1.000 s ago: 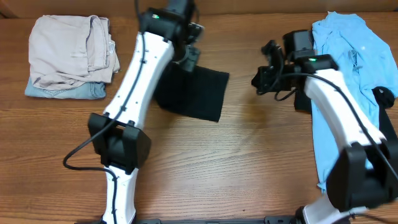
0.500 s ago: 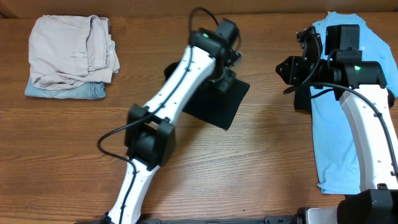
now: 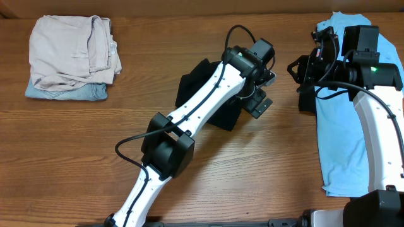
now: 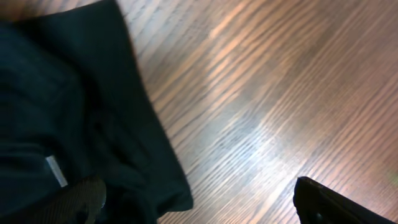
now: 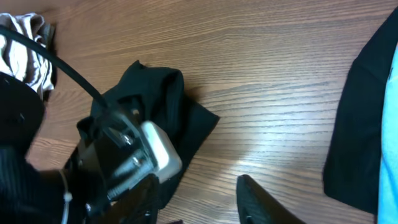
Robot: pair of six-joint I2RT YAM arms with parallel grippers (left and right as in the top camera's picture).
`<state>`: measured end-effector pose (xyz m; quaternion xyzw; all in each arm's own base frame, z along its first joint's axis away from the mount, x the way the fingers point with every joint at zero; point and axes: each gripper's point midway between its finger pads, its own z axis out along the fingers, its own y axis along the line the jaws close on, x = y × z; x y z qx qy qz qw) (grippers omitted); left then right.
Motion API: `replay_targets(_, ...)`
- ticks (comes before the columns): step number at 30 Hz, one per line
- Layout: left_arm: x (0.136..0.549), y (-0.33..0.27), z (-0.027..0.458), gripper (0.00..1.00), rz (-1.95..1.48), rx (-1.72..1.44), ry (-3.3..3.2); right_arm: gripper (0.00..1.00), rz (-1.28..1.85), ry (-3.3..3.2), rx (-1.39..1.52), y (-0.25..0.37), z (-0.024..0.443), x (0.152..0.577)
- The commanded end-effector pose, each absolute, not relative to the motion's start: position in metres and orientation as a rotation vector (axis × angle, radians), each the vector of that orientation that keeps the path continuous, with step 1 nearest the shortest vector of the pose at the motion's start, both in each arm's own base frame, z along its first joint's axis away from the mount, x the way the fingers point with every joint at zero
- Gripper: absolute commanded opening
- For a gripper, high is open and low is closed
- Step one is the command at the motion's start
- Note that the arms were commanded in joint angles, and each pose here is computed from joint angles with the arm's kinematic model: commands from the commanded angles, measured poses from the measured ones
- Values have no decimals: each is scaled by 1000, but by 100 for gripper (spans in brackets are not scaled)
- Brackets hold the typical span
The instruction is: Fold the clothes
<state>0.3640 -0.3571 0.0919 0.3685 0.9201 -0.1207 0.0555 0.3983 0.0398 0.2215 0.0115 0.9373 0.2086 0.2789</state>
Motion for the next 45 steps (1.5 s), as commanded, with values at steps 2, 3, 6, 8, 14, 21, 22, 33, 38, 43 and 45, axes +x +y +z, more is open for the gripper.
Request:
replay_targets(2,396,-340,126,100,-401,986,2753,47,557,2482,22,38,233,401)
replay_targets(3,402,-335,136,100,-405,962,2739,47,557,2482,23,38,233,401)
replay_targets(6,426,-318,175,100,-426,845,2679,50,576,2480,17,41,233,400)
replay_targets(8,441,-305,194,100,-440,738,2655,51,634,2472,-11,51,236,399)
replay_targets(14,485,-243,220,100,-452,390,2649,54,741,2479,-74,97,235,397)
replay_targets(21,512,-157,215,100,-402,128,2691,57,707,2582,74,172,203,402)
replay_targets(22,514,-148,215,100,-393,104,2696,57,704,2597,73,183,196,401)
replay_targets(33,517,-91,208,100,-349,-36,2734,42,565,2725,-12,274,123,379)
replay_targets(38,518,-87,207,100,-313,-43,2734,29,542,2755,-26,280,104,379)
replay_targets(43,519,-87,207,100,-313,-43,2734,15,526,2778,-25,279,93,378)
replay_targets(45,519,-87,207,100,-313,-43,2735,10,525,2778,-26,279,93,378)
